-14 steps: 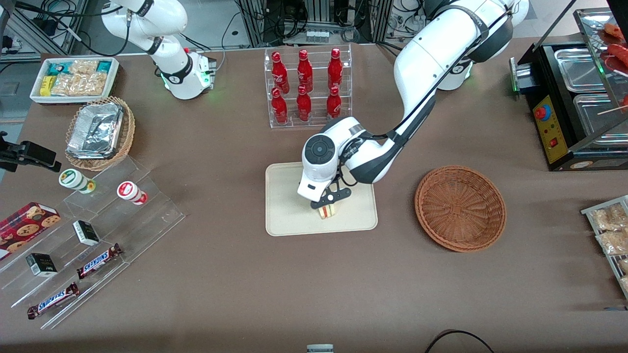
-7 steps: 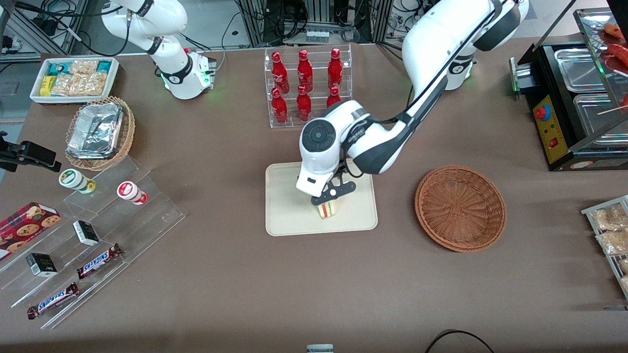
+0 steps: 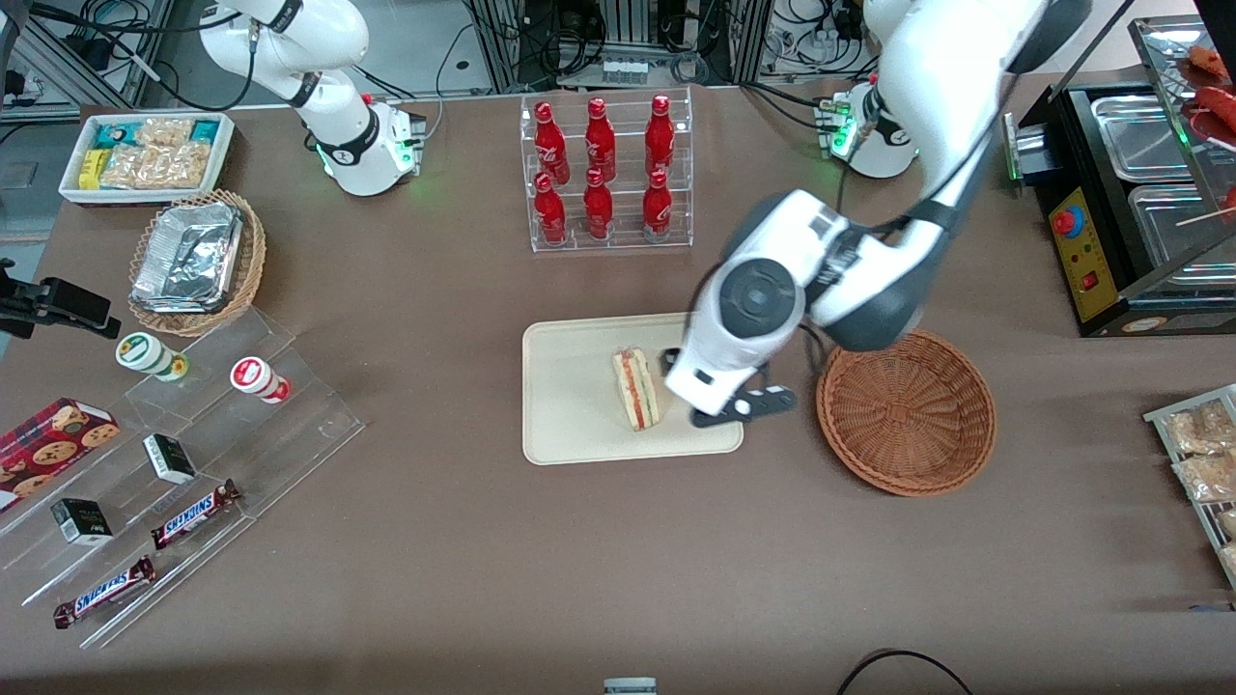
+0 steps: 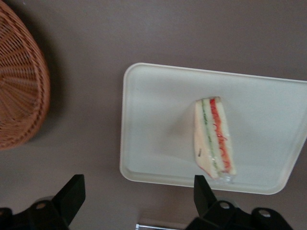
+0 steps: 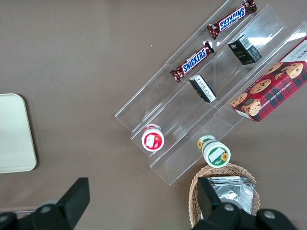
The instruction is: Place sandwich from basket to tray
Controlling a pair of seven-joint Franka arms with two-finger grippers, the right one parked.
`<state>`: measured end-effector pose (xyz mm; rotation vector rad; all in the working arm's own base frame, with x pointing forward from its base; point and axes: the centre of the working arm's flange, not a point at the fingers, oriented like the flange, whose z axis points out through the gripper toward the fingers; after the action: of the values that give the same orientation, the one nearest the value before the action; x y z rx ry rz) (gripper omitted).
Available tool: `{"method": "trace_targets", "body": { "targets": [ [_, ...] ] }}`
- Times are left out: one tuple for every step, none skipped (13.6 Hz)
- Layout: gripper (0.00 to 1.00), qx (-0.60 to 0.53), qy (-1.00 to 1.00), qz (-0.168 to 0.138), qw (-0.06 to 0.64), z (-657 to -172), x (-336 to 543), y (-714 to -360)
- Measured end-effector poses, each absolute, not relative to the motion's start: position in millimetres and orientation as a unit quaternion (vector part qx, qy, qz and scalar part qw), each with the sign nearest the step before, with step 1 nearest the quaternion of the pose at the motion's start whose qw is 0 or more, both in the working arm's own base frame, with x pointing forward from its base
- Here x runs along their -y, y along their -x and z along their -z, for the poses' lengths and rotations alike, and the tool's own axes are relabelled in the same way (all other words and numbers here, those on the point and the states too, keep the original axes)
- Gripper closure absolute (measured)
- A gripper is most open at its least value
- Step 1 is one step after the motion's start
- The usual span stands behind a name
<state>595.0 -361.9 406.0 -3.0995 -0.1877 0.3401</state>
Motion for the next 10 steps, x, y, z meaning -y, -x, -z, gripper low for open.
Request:
{"method": "trace_targets", "body": {
  "targets": [
    [0.00,0.045,0.992,-0.117,0.014,-407.3,339.2,-603.4],
    [0.00,0.038,0.991,-0.123,0.024,-408.8,319.9,-608.5],
    [0.00,0.034,0.991,-0.125,0.035,-409.7,301.9,-611.6],
    [0.00,0.024,0.991,-0.126,0.041,-411.1,284.7,-613.0],
    [0.00,0.008,0.991,-0.128,0.043,-414.5,263.9,-613.9],
    [0.00,-0.008,0.991,-0.129,0.043,-420.3,241.8,-614.6],
    [0.00,-0.024,0.991,-0.127,0.041,-428.5,218.8,-615.4],
    [0.00,-0.040,0.991,-0.125,0.039,-438.8,195.1,-615.3],
    [0.00,-0.053,0.990,-0.123,0.039,-449.1,173.9,-613.3],
    [0.00,-0.066,0.990,-0.121,0.040,-458.9,155.6,-609.4]
  ]
}}
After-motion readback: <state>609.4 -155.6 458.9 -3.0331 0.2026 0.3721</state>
